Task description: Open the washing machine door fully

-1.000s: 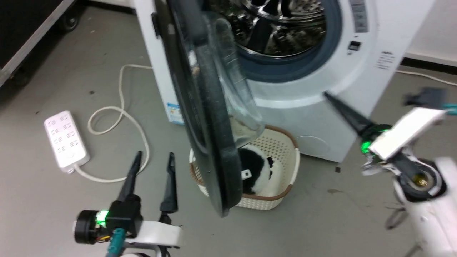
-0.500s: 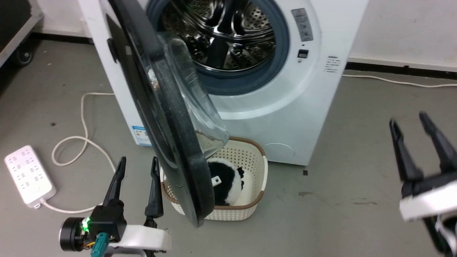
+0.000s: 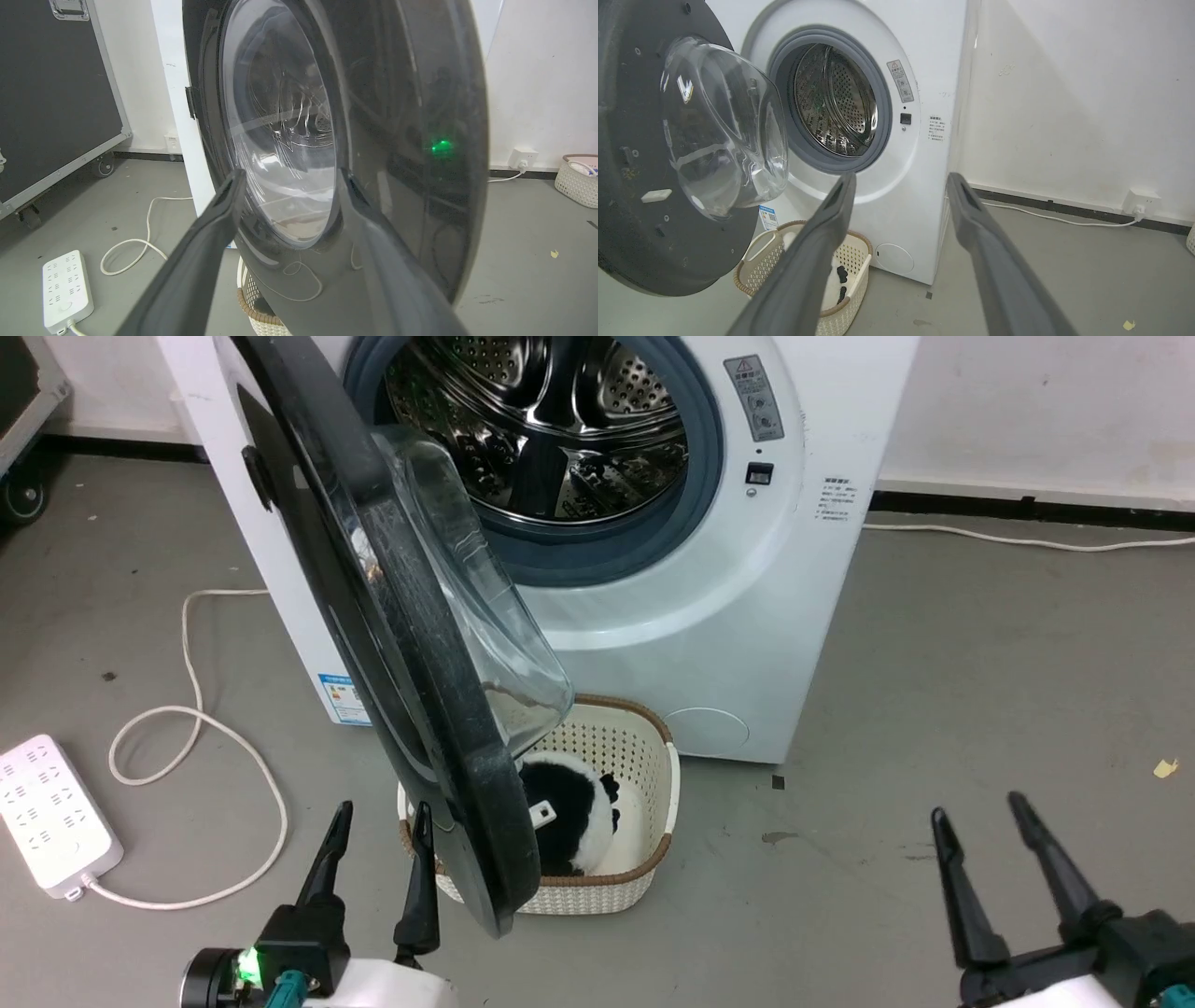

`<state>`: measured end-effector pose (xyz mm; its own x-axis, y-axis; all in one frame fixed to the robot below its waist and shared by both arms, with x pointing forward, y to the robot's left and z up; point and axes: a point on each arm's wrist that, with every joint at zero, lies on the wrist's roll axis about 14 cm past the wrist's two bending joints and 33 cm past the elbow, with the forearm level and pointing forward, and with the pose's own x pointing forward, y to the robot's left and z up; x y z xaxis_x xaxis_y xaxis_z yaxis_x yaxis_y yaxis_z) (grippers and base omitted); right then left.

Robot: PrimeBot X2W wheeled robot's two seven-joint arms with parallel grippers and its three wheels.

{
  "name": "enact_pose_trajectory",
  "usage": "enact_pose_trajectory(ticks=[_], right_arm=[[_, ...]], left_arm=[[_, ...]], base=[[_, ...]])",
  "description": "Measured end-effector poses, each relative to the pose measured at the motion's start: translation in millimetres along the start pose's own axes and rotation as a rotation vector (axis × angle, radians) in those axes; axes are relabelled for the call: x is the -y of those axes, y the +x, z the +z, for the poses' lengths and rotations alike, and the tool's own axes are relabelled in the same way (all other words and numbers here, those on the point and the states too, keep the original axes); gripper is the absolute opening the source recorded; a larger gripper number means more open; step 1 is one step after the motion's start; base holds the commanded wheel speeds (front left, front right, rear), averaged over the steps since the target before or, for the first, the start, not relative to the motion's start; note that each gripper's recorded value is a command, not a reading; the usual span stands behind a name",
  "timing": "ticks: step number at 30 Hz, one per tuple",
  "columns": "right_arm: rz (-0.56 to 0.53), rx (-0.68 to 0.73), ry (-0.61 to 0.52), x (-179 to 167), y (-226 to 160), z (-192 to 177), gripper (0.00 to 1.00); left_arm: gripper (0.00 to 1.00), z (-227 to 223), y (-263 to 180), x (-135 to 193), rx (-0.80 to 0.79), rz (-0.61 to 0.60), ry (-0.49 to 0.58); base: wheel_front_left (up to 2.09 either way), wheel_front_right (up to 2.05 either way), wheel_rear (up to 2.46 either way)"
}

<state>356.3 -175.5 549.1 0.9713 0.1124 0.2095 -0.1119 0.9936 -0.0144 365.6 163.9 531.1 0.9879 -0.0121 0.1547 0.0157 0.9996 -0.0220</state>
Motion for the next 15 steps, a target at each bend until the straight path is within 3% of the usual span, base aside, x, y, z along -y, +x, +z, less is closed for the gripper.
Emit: enact_pose_trajectory(ticks=[11, 12, 15], right_arm=[[-0.007, -0.008, 0.035, -5.8, -2.8, -3.3, 1.0], [-0.007, -0.008, 0.035, -5.9, -2.8, -3.2, 1.0], [-0.008, -0.003, 0.036, -5.9, -3.2, -1.7, 1.0]], left_arm=[[1.0, -8.1, -3.2, 0.8, -0.026, -0.009, 0.017], [0.0, -7.1, -3.1, 0.6, -0.023, -0.009, 0.021], [0.0, -0.6, -2.2, 1.6, -0.002, -0.012, 0.03]], base=[[0.0, 0.0, 0.0], [0.0, 0.0, 0.0], [0.0, 0.0, 0.0]])
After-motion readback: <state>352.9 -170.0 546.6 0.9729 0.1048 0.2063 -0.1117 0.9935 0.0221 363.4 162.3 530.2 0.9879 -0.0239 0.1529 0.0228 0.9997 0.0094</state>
